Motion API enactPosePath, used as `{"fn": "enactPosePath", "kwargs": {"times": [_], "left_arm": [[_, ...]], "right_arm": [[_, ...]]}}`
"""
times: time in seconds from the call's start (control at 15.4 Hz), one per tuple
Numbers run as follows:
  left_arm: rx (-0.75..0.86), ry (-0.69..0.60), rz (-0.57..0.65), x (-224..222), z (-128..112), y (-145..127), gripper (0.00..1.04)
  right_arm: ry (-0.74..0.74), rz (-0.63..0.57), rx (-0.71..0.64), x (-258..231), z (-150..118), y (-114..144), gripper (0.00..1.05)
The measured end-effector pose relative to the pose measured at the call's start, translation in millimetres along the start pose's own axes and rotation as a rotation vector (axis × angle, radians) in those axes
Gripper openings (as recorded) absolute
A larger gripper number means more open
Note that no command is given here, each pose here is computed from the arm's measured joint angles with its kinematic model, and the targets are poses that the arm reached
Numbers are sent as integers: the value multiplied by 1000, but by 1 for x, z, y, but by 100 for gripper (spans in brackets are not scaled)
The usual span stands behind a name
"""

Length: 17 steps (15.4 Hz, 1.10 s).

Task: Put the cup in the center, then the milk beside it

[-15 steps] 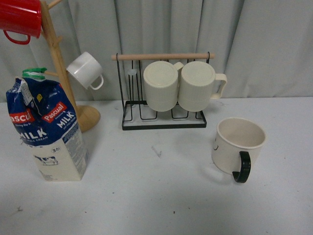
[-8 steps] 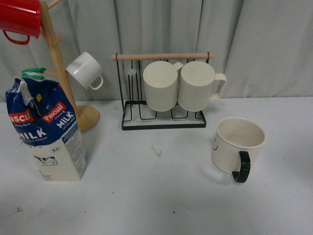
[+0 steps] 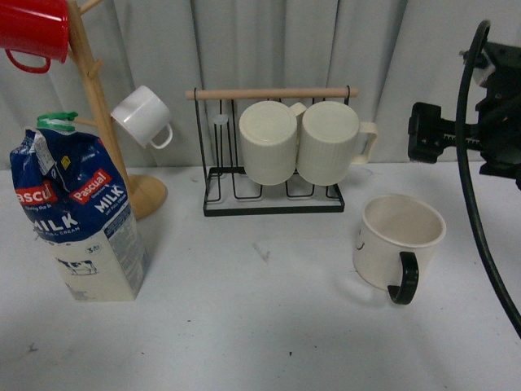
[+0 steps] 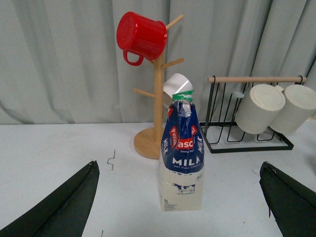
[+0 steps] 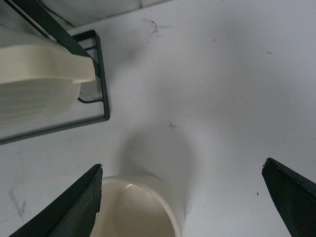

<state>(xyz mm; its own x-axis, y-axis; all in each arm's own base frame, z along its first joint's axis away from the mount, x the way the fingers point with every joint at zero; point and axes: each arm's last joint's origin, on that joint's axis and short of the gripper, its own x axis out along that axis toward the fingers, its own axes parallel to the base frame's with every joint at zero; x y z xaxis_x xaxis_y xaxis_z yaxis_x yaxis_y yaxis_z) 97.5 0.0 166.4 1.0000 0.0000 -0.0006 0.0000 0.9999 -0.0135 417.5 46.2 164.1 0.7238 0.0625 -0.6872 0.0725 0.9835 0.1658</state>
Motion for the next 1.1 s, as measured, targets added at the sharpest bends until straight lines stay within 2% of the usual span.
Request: {"fn": "enactPosePath", "kwargs": {"times": [0.39, 0.91, 1.04, 1.1], "left_arm": [[0, 0, 0, 0, 0, 0, 98], [0, 0, 0, 0, 0, 0, 98], [0, 0, 0, 0, 0, 0, 98], [0, 0, 0, 0, 0, 0, 98]], "right_arm": [[144, 29, 16, 11, -29, -1, 98], [212, 19, 55, 29, -50, -2, 97], [202, 11, 57, 29, -49, -2, 80], [200, 9, 57, 29, -49, -2, 77]]}}
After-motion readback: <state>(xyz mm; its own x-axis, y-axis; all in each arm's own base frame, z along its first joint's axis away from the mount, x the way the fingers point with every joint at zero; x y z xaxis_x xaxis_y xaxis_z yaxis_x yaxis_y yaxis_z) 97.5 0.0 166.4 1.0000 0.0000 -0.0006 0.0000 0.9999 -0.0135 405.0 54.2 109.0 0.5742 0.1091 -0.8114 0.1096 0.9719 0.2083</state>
